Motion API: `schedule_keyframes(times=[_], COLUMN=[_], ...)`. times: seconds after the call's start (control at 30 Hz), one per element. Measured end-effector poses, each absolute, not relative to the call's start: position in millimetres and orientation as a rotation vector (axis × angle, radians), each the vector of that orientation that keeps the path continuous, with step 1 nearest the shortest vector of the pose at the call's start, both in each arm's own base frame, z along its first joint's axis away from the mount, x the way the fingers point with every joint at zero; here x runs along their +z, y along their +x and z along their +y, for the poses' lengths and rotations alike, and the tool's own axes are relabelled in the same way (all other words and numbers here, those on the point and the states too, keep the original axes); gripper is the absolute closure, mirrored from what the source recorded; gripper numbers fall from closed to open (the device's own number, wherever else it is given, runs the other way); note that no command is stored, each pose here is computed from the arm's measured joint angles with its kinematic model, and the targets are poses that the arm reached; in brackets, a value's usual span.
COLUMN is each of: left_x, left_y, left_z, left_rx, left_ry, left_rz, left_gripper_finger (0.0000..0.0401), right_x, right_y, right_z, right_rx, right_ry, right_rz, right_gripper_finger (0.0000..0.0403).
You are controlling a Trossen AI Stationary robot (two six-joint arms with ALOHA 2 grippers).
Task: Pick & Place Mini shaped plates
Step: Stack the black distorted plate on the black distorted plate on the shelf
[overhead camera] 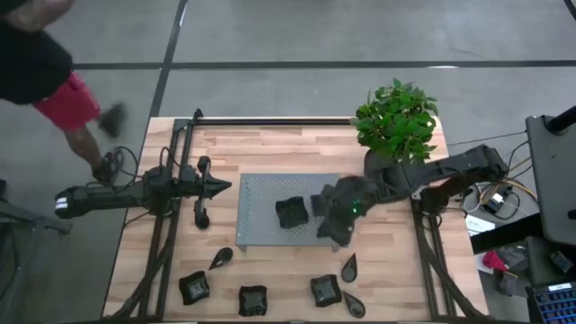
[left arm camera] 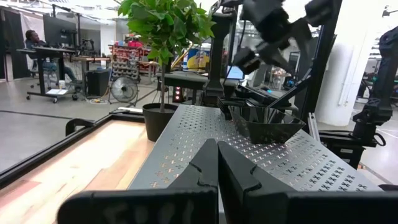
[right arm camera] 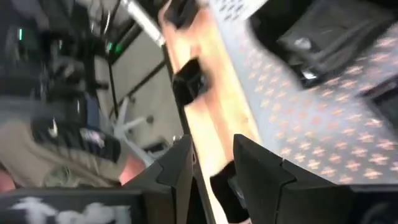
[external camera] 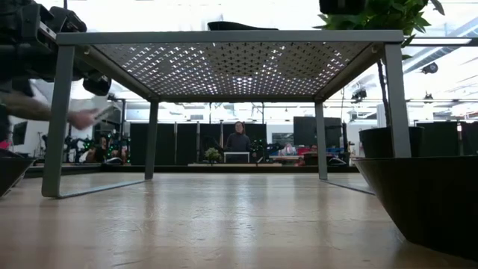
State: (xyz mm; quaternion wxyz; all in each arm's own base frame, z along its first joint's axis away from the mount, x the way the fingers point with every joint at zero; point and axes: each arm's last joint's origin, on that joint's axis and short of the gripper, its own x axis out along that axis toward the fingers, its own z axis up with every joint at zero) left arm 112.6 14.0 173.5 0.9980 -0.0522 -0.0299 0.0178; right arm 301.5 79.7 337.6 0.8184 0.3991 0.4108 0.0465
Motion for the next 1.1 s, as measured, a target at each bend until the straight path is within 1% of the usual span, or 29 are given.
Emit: schedule_keyframes(times=[0.13,0.33,0.43,0.8,0.93,1.1], left_x=[173.5,173.4,173.2,172.4,171.7,171.7], left_y=[112.6,112.6,112.6,112.7,112.7,112.7], left_z=[14.0,14.0,14.0,14.1,14.1,14.1], left_rx=[0.036,0.035,0.036,0.037,0.037,0.037], left_ry=[-0.104,-0.105,-0.105,-0.106,-0.107,-0.107], left_rz=[-0.06,-0.059,-0.057,-0.049,-0.042,-0.041], left_gripper_finger=[0.0401,0.0401,0.0401,0.0401,0.0401,0.0401], right_x=[327.9,303.1,294.0,251.6,240.9,233.1], right_y=[303.7,304.0,304.5,307.7,313.3,317.5], right_z=[98.3,126.8,139.2,169.6,173.5,178.6], right_rx=[0.127,0.118,0.125,0.104,0.091,0.076], right_ry=[0.825,0.782,0.767,0.655,0.623,0.607], right_rz=[0.929,1.081,1.124,1.3,1.309,1.329], right_gripper_finger=[0.0291,0.0291,0.0296,0.0305,0.0303,0.031])
